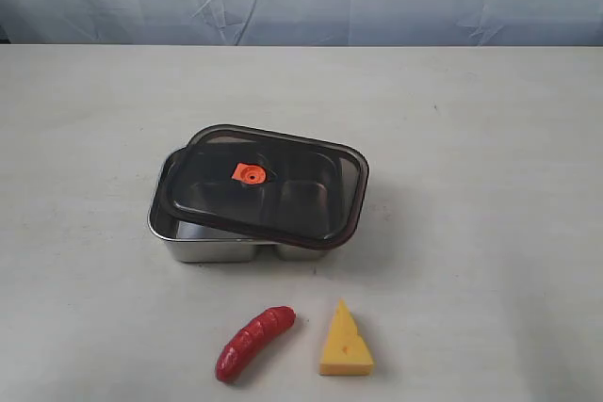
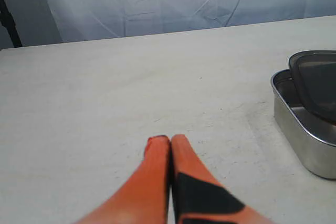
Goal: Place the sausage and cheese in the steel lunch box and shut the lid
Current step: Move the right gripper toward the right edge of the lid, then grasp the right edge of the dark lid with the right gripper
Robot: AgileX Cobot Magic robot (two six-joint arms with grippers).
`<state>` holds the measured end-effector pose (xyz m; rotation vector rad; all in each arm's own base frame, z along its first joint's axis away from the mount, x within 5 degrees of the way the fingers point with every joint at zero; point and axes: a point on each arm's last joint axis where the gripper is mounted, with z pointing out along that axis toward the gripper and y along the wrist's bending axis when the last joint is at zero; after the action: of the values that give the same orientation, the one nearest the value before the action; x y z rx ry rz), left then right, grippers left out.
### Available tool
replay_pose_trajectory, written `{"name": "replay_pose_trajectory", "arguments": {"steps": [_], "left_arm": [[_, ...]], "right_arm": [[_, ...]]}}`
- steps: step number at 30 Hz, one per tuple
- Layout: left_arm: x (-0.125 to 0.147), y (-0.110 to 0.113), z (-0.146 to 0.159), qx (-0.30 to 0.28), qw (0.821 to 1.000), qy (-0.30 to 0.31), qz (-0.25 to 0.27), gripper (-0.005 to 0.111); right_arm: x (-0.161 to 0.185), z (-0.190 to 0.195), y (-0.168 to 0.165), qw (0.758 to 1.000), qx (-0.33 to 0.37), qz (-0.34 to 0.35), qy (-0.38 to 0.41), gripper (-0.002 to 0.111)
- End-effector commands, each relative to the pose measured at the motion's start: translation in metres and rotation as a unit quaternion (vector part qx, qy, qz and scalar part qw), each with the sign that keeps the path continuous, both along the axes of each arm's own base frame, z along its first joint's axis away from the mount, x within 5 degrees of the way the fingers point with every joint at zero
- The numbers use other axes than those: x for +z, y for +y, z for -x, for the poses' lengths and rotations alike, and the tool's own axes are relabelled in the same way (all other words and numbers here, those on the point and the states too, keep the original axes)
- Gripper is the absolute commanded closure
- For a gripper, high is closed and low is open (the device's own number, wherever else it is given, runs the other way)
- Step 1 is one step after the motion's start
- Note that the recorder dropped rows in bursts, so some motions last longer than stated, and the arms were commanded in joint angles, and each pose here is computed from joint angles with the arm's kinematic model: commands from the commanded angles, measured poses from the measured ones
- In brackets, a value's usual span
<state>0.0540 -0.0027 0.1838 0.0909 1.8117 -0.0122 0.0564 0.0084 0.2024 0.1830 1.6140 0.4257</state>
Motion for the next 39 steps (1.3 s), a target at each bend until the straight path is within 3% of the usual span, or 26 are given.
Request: {"name": "replay_pose_trajectory", "arguments": {"steps": [1,4,6,7,8,10,13,15,17,18,24,28,34,36,39], "left_arm": [[0.001,0.000,0.000,-0.003,1.000,-0.008,-0.001,0.107],[0.001,0.000,0.000,-0.003,1.000,-0.008,-0.001,0.107],[0.001,0.000,0.000,-0.003,1.000,-0.008,-0.001,0.107],[0.001,0.000,0.000,-0.003,1.000,-0.008,-0.001,0.107],[0.001,0.000,0.000,-0.003,1.000,-0.008,-0.001,0.107],[0.001,0.000,0.000,-0.003,1.000,-0.008,-0.001,0.107],[0.001,0.000,0.000,-0.003,1.000,-0.008,-0.001,0.107],[0.001,0.000,0.000,-0.003,1.000,-0.008,-0.001,0.107],[0.001,0.000,0.000,-0.003,1.000,-0.008,-0.001,0.107],[0.001,0.000,0.000,-0.003,1.000,-0.008,-0.001,0.107],[0.001,0.000,0.000,-0.003,1.000,-0.008,-0.001,0.107],[0.001,0.000,0.000,-0.003,1.000,-0.008,-0.001,0.107],[0.001,0.000,0.000,-0.003,1.000,-0.008,-0.001,0.107],[0.001,0.000,0.000,-0.003,1.000,-0.008,-0.001,0.107],[0.001,0.000,0.000,-0.003,1.000,-0.008,-0.001,0.107]], "right_arm": [[0.007,0.001,0.003,0.955,0.015,-0.296,0.014,0.109],[-0.002,0.003,0.011,0.916,0.045,-0.387,0.099,0.109],[0.008,0.008,0.018,0.942,0.110,-0.301,0.100,0.109],[0.022,0.012,0.020,0.977,0.151,-0.146,0.035,0.109],[0.029,0.014,0.020,0.983,0.165,-0.080,0.001,0.109],[0.051,0.012,0.022,0.983,0.178,-0.030,-0.024,0.109],[0.058,-0.011,0.031,0.983,0.177,0.020,0.043,0.109],[0.061,-0.039,0.040,0.978,0.166,0.092,0.085,0.109],[0.060,-0.072,0.055,0.968,0.165,0.077,0.174,0.109],[0.055,-0.092,0.066,0.950,0.177,0.080,0.244,0.109],[0.035,-0.156,0.105,0.871,0.229,0.109,0.421,0.109],[0.024,-0.185,0.124,0.843,0.285,0.083,0.448,0.109],[0.015,-0.217,0.115,0.790,0.428,-0.114,0.424,0.109],[0.008,-0.227,0.103,0.778,0.444,-0.168,0.412,0.109],[-0.016,-0.236,0.086,0.774,0.421,-0.186,0.435,0.109]]}}
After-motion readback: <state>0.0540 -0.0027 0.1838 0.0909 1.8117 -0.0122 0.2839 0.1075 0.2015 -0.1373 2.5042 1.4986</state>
